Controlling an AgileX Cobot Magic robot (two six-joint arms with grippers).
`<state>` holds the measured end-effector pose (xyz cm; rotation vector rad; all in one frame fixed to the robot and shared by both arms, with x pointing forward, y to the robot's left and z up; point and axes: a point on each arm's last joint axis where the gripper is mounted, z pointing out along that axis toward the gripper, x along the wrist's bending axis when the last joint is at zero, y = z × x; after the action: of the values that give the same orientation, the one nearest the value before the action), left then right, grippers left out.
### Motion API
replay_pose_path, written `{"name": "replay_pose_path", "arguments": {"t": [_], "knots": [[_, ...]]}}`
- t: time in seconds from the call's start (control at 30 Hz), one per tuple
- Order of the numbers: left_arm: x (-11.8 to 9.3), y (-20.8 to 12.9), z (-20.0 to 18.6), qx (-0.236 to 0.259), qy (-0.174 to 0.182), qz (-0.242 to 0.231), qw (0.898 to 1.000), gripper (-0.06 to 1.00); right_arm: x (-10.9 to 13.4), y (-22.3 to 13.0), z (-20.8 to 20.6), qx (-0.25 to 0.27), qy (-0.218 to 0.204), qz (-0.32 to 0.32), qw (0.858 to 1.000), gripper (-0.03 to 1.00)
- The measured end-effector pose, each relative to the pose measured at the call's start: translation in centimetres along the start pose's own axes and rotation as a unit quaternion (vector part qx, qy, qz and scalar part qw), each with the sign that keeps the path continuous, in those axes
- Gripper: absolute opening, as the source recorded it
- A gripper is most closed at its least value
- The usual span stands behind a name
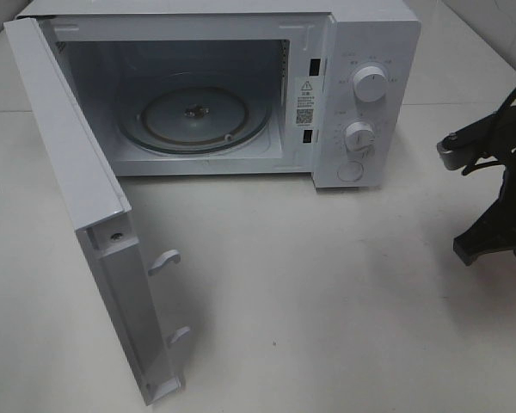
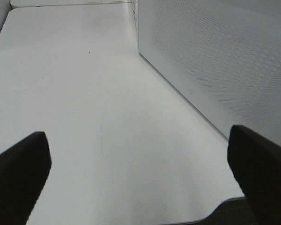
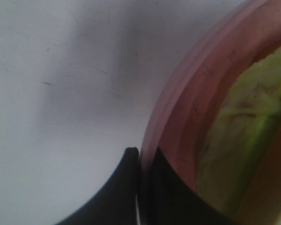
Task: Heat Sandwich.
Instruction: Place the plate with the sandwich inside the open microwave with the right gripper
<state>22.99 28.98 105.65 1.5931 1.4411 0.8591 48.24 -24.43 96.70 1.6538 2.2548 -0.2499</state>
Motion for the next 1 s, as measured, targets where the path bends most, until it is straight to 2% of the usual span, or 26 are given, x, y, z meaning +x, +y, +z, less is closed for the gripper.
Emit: {"name": "replay_pose_path", "arguments": {"t": [0.57, 1.0], "knots": [[0.0, 0.0, 0.0, 0.000, 0.000, 0.000, 1.000, 0.97, 4.7, -0.6, -2.2, -0.022, 0.014, -0.088, 0.996, 0.03], [0.0, 0.0, 0.0, 0.000, 0.000, 0.000, 1.000, 0.97, 8.6, -1.5, -3.8, -0.053, 0.018, -0.183, 0.982, 0.03]]}}
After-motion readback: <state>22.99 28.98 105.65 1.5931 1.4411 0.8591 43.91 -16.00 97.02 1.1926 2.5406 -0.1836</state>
